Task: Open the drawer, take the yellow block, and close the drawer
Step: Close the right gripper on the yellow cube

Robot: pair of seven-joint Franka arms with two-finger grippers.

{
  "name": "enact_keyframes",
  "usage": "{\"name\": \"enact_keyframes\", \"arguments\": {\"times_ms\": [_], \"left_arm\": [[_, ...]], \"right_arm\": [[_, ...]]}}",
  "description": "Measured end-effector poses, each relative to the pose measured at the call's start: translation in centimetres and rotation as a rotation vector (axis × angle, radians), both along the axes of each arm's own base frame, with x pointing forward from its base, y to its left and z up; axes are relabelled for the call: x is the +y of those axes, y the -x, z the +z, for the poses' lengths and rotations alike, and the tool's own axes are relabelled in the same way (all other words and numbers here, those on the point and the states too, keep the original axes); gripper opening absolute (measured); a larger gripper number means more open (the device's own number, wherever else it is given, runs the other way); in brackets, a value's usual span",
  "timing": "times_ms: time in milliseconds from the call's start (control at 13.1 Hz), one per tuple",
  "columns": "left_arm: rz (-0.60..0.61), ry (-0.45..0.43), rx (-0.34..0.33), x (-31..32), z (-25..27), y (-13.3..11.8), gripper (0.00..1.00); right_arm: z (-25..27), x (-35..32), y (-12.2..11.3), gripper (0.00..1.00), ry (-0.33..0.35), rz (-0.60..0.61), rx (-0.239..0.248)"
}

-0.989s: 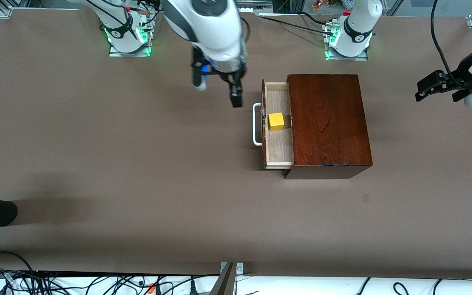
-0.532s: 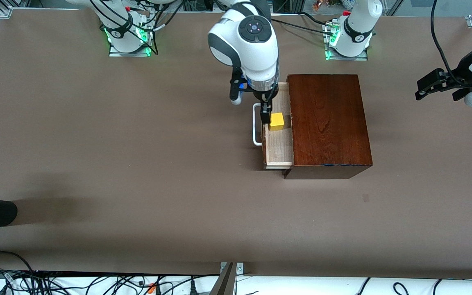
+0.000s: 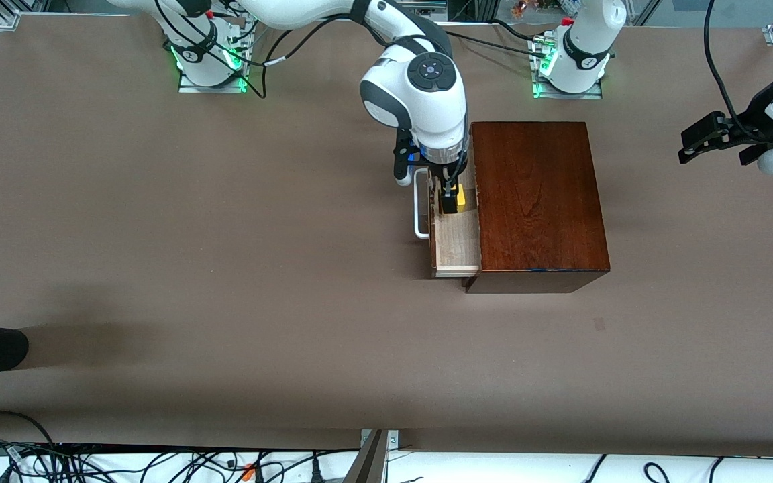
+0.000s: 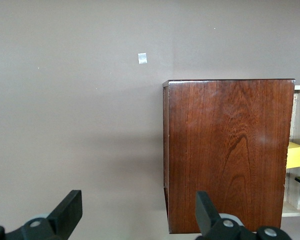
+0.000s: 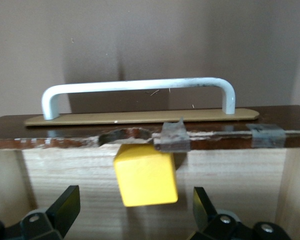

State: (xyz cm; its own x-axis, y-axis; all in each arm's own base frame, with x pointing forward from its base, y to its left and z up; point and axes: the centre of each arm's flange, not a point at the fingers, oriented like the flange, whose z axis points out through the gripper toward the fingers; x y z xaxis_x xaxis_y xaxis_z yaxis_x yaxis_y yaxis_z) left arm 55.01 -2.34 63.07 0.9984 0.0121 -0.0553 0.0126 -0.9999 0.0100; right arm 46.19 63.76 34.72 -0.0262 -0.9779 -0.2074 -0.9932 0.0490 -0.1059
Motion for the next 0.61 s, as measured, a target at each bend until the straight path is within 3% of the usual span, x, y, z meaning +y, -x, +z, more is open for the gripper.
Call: {"name": "enact_keyframes", "arguments": {"times_ms": [456,608], "left_arm": [[-0.003,0.000,-0.002,-0.1,0.1,0.1,1.00],[-0.003,0.000,-0.002,-0.2,0.1,0.1,1.00]], "right_arm": [[-3.7,0.5,0.3,1.00,0.036,0.023,-0.015],[-4.1,0.5,0.3,0.77,0.040,0.024,-0.014]]}}
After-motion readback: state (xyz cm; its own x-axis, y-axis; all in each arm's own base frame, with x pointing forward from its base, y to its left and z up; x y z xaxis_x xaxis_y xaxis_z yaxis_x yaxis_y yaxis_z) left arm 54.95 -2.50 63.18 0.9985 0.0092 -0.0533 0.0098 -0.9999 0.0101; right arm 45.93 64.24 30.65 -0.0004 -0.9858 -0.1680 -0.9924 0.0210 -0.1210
